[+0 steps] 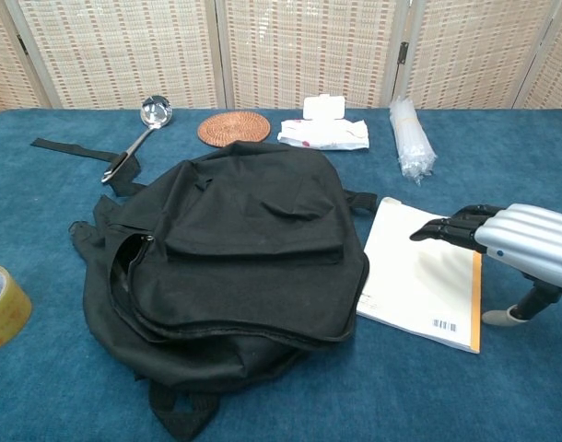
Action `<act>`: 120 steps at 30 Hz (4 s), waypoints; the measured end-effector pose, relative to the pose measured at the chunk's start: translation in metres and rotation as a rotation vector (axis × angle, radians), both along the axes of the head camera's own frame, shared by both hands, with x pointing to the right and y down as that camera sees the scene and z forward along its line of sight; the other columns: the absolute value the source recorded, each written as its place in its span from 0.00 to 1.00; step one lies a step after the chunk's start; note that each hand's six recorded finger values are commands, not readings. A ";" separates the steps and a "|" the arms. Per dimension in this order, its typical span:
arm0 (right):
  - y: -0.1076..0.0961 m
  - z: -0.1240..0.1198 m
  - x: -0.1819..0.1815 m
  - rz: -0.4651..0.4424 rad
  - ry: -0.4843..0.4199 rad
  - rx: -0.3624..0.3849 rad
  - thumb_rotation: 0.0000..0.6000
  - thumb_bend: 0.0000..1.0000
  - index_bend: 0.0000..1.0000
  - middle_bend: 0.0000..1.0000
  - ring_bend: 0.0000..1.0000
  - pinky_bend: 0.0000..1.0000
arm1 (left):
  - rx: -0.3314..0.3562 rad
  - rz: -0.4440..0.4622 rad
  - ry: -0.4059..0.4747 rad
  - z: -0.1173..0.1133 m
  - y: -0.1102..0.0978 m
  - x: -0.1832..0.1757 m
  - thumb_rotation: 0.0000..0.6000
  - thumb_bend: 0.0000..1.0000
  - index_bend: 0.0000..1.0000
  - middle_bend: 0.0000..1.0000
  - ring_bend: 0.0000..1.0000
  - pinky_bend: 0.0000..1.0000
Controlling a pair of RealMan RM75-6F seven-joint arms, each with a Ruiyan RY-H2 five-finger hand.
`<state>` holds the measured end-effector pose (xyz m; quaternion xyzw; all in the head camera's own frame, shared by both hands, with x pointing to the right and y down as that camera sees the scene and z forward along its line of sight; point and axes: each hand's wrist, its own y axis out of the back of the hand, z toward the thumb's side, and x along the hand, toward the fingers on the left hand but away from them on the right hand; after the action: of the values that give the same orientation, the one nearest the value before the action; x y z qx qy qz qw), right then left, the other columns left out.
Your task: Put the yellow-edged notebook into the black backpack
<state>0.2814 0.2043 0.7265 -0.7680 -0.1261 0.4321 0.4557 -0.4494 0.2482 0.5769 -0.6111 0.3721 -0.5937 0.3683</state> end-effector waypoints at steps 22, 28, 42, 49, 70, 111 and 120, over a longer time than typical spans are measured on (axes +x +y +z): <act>-0.007 0.003 -0.018 -0.009 -0.052 0.031 1.00 0.26 0.30 0.26 0.31 0.20 | 0.004 -0.006 0.004 0.000 0.002 -0.003 1.00 0.23 0.14 0.04 0.07 0.00; -0.019 -0.002 -0.026 0.006 -0.081 0.056 1.00 0.26 0.31 0.27 0.32 0.21 | 0.007 -0.007 0.006 -0.001 0.002 -0.003 1.00 0.23 0.14 0.04 0.07 0.00; -0.029 -0.006 -0.053 0.013 -0.133 0.095 1.00 0.28 0.34 0.30 0.36 0.31 | 0.005 -0.027 0.018 0.001 0.005 -0.007 1.00 0.23 0.14 0.04 0.07 0.00; -0.012 0.007 -0.063 -0.020 -0.111 0.084 1.00 0.39 0.35 0.32 0.39 0.36 | 0.002 -0.026 0.028 0.002 0.005 -0.006 1.00 0.23 0.14 0.04 0.07 0.00; -0.023 0.010 -0.070 0.090 -0.126 0.181 1.00 0.46 0.38 0.33 0.38 0.39 | 0.002 -0.042 0.037 0.001 0.006 -0.010 1.00 0.23 0.14 0.04 0.07 0.00; -0.054 -0.025 -0.018 0.232 -0.128 0.358 1.00 0.46 0.84 0.52 0.51 0.45 | 0.013 0.084 0.090 0.001 -0.020 0.014 1.00 0.23 0.13 0.04 0.06 0.00; -0.079 -0.094 0.037 0.299 -0.156 0.598 1.00 0.46 0.86 0.54 0.53 0.45 | -0.035 0.276 0.183 0.012 -0.058 0.067 1.00 0.23 0.15 0.05 0.08 0.00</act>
<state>0.3189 0.1249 0.6325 -0.6041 -0.3932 0.3778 0.5812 -0.3824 0.1901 0.5891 -0.7143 0.3062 -0.4855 0.4003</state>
